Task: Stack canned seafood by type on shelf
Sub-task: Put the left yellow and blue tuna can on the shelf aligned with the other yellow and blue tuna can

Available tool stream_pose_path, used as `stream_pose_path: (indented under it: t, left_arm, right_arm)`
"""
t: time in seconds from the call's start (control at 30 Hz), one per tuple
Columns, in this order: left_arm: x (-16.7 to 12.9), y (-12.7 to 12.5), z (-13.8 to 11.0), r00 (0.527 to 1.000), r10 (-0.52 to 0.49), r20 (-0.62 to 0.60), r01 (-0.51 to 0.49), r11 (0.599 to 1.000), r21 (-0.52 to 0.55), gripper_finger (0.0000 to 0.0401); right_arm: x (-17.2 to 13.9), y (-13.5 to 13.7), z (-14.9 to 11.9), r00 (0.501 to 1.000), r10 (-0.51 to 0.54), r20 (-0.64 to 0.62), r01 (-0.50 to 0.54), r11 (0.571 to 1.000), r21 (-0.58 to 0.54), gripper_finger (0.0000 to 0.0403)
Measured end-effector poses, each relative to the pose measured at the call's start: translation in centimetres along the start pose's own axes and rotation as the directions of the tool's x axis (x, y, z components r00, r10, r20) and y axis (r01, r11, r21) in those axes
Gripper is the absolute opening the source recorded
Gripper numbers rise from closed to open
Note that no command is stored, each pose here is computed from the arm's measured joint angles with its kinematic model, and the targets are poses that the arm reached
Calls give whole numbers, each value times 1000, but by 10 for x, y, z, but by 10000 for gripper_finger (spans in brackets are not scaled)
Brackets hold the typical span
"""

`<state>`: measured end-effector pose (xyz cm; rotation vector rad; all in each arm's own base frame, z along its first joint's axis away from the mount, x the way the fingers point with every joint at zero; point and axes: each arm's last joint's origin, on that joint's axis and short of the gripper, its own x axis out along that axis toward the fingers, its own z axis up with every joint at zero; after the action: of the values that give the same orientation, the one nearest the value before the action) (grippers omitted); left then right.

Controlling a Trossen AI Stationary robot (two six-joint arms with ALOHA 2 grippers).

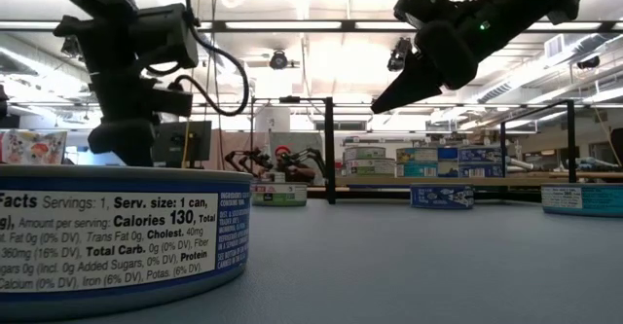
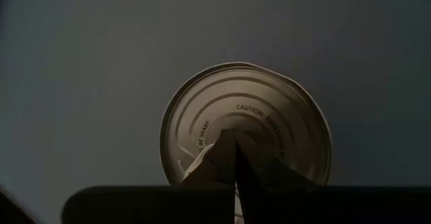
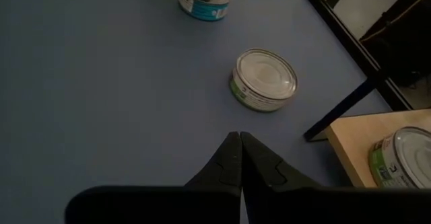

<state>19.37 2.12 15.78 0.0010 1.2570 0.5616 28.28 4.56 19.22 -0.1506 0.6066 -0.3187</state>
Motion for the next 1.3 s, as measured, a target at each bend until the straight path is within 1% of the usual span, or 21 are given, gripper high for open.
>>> stream_pose_path:
  t: [0.13, 0.17, 0.3, 0.43, 0.53, 0.6, 0.7, 0.83, 1.07, 1.23, 1.3]
  left_arm:
    - [0, -3, 0, 1000, -11, 14, 11, 1000, 26, 2]
    - [-1, -5, 1, 999, -32, 28, 31, 999, 36, 2]
    - [-3, -13, 8, 984, -156, 90, 149, 986, 78, 2]
    - [-7, -24, 14, 947, -284, 149, 264, 954, 141, 2]
    - [-12, -30, 16, 927, -343, 151, 313, 931, 189, 2]
    - [-18, -32, 17, 927, -344, 153, 311, 928, 205, 2]
    - [-28, -31, 19, 931, -316, 186, 276, 938, 212, 2]
    - [-35, -25, 16, 939, -280, 199, 239, 949, 206, 1]
    - [-45, -19, 12, 932, -280, 230, 245, 955, 168, 1]
    - [-43, -16, 7, 951, -252, 181, 230, 964, 133, 1]
    - [-42, -15, 1, 964, -234, 124, 218, 967, 130, 1]
  right_arm:
    - [-3, 6, 0, 1000, 21, 5, -21, 1000, -14, 8]
    - [-4, 8, -1, 1000, 26, 7, -26, 1000, -17, 8]
    - [-7, 13, -1, 999, 44, 11, -44, 999, -28, 8]
    - [-10, 17, 0, 998, 59, 24, -58, 998, -32, 8]
    - [-12, 21, 0, 997, 73, 37, -71, 997, -35, 8]
    - [-13, 24, 1, 996, 82, 45, -81, 996, -34, 8]
    - [-15, 27, 0, 995, 92, 48, -92, 996, -12, 8]
    - [-17, 30, 0, 993, 102, 51, -103, 995, 9, 8]
    - [-19, 32, 1, 992, 112, 60, -113, 994, 12, 8]
    - [-19, 33, 1, 986, 155, 60, -157, 987, 24, 8]
    - [-19, 34, 1, 985, 161, 59, -163, 986, 36, 7]
